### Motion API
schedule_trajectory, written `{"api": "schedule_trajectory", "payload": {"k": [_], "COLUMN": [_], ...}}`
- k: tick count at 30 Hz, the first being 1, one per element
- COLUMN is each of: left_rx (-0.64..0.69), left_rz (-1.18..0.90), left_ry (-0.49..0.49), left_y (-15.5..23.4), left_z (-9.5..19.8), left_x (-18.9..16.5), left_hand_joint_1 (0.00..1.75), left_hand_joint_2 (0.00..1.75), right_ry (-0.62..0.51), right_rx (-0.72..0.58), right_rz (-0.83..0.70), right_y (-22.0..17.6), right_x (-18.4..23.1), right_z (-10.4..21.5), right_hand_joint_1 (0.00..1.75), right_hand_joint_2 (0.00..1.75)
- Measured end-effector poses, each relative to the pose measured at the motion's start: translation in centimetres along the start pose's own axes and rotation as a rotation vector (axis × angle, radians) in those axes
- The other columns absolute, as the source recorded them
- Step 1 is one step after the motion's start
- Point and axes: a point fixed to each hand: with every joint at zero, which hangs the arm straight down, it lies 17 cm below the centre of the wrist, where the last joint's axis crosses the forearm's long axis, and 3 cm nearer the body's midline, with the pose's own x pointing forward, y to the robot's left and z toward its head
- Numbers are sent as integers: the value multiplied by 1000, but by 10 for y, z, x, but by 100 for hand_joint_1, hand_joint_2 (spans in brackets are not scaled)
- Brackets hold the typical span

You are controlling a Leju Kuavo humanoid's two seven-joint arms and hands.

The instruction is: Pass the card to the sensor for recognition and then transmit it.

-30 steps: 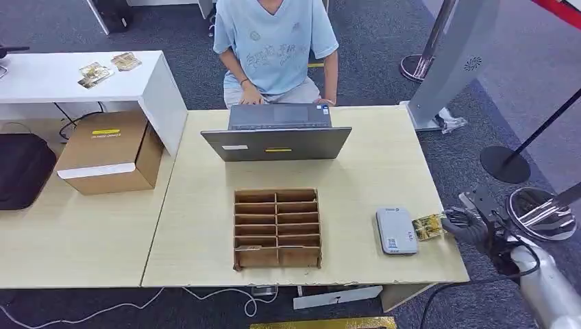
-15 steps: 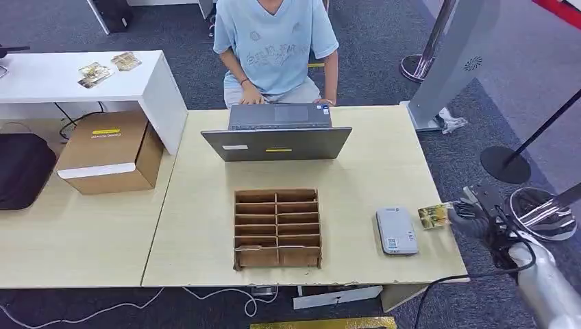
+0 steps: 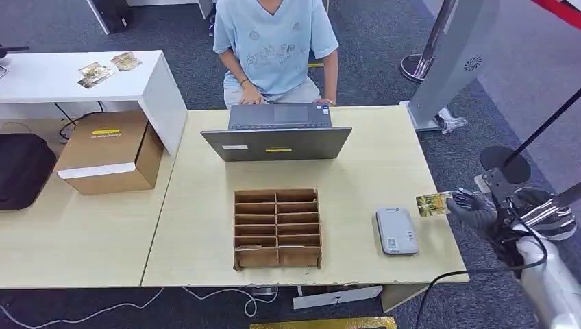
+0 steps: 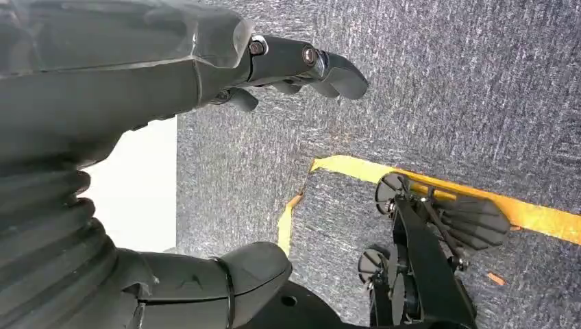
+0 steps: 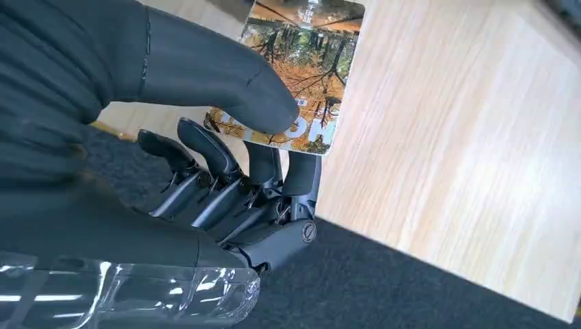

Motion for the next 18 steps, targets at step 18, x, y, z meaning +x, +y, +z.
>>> {"api": "schedule_trajectory", "payload": {"k": [18], "left_rx": [-2], "left_rz": [-9], "left_ry": [0], "left_y": [0], "left_z": [0], "left_x": [0], "left_hand_joint_1": [0], "left_hand_joint_2": [175], "right_ry": [-66], "right_rx": [183], "right_rz": [-65], "right_y": [32], "right_x": [42], "right_z": [6], "right_hand_joint_1": [175], "right_hand_joint_2": [175]}}
